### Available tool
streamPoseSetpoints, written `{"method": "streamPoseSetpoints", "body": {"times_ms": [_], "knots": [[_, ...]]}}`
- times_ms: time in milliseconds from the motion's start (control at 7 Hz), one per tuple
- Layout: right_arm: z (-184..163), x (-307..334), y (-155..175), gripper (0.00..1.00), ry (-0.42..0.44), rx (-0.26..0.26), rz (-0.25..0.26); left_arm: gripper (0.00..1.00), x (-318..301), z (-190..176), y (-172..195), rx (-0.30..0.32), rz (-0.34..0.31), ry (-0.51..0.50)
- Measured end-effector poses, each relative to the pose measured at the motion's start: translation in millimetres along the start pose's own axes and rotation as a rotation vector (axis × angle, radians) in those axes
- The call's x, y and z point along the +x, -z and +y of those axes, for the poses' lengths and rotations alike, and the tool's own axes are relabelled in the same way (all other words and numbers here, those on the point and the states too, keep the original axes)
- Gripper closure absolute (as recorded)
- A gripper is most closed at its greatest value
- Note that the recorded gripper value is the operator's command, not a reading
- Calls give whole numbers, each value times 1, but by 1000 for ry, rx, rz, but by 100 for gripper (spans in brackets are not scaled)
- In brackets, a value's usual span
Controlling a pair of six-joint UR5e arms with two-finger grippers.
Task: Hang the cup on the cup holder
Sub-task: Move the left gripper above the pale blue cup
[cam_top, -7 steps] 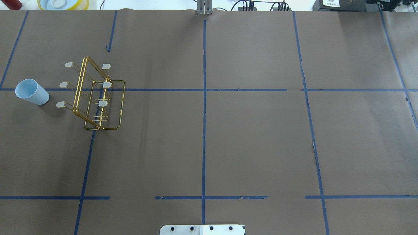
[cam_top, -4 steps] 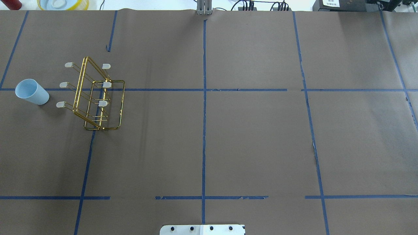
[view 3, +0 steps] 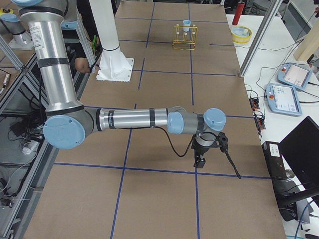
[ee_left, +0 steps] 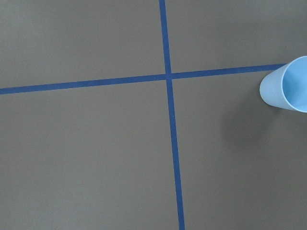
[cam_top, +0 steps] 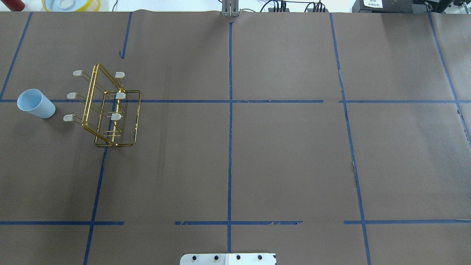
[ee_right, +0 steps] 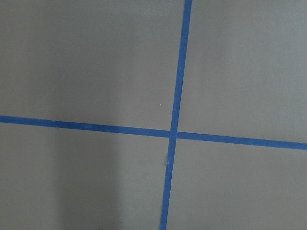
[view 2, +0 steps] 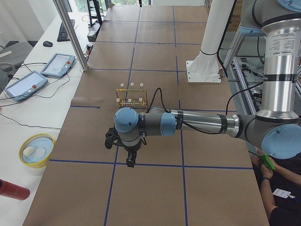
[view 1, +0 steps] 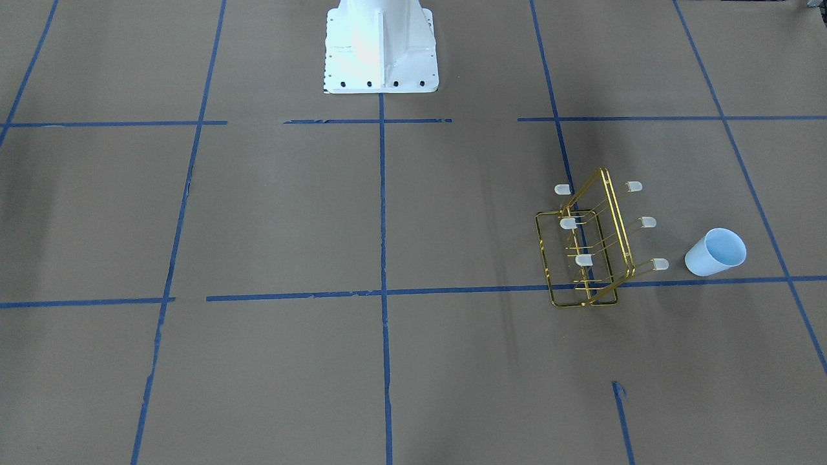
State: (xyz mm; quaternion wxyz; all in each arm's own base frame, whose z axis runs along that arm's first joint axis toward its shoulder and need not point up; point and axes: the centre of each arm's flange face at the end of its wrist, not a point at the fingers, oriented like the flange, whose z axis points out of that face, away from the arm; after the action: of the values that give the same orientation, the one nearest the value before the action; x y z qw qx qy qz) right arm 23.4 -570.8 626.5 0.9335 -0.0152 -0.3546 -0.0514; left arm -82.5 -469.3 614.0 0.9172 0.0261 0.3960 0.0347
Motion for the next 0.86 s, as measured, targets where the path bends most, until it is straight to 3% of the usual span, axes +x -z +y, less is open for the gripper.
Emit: {"method": "streamPoseSetpoints", "body": {"times_ms": [143,429,571,857], "knots": [[0,0,0,0,1,0,0,0,13,-4,14,35,-26,23],[0,0,0,0,1,1,0,0,43,-13,46,173,-177,87],[0,0,0,0,0,0,0,0,64,-19,48,218,-199,110],[0,0,0,0,0,0,0,0,125,-28,31,258,-166,117]]}}
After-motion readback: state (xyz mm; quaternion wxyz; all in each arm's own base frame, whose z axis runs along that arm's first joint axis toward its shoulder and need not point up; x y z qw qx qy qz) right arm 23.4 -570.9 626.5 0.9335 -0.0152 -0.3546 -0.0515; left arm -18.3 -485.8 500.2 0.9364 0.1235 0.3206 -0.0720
